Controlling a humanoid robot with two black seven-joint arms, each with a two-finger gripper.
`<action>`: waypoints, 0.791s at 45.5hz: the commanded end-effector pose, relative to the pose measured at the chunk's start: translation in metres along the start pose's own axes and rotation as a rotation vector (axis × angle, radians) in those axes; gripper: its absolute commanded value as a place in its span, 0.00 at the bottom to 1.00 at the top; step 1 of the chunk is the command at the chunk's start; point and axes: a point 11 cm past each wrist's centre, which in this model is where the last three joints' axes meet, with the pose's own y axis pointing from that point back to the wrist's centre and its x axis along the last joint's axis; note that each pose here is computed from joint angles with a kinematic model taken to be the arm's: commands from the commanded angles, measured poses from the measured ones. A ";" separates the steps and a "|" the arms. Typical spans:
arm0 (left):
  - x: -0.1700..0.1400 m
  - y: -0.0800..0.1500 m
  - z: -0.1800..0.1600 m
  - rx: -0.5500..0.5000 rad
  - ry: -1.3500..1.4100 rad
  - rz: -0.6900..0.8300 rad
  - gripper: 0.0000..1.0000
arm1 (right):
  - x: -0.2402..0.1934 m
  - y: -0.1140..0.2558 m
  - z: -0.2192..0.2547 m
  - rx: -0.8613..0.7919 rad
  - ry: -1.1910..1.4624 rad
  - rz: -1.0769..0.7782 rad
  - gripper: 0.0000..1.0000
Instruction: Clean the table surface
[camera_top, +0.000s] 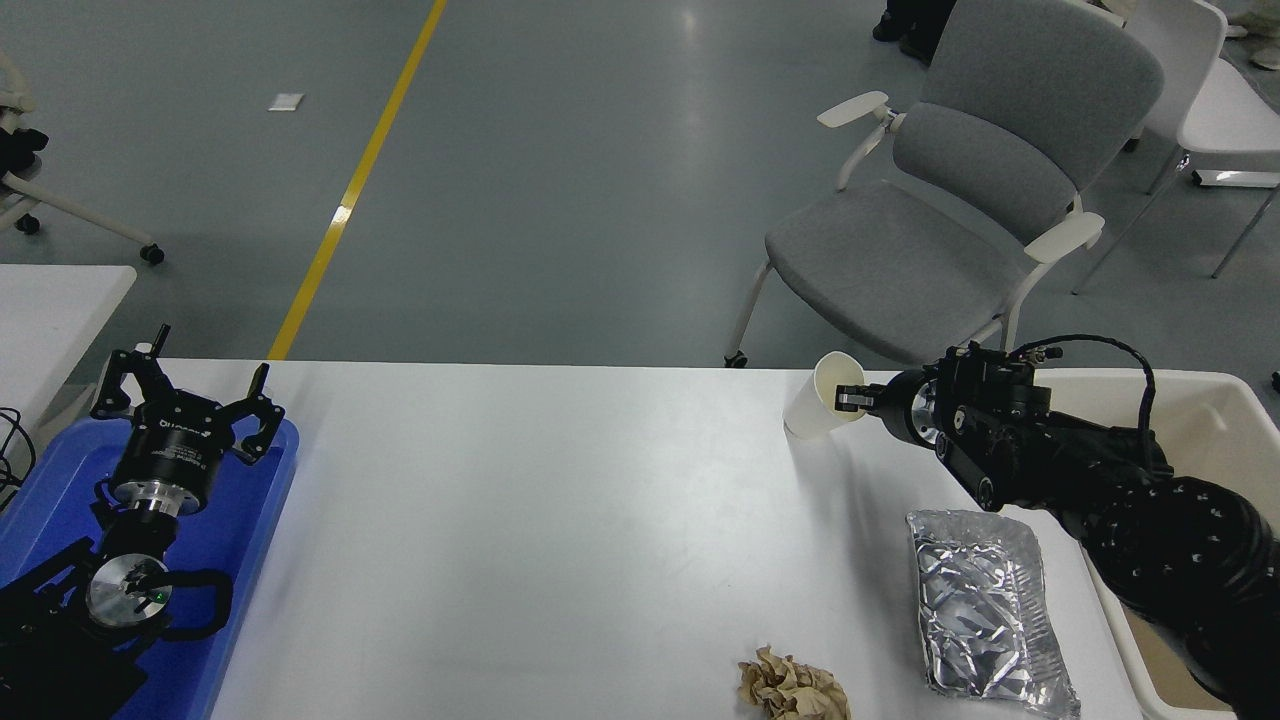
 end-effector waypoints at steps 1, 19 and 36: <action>0.000 0.000 0.000 0.000 0.000 -0.001 1.00 | 0.006 0.001 -0.005 0.033 -0.004 0.010 0.00; 0.000 0.000 0.000 0.000 0.000 -0.001 1.00 | 0.034 0.005 -0.026 0.122 -0.101 0.003 0.00; 0.000 0.000 0.000 0.000 0.000 0.001 1.00 | 0.091 0.036 -0.003 0.179 -0.257 0.030 0.00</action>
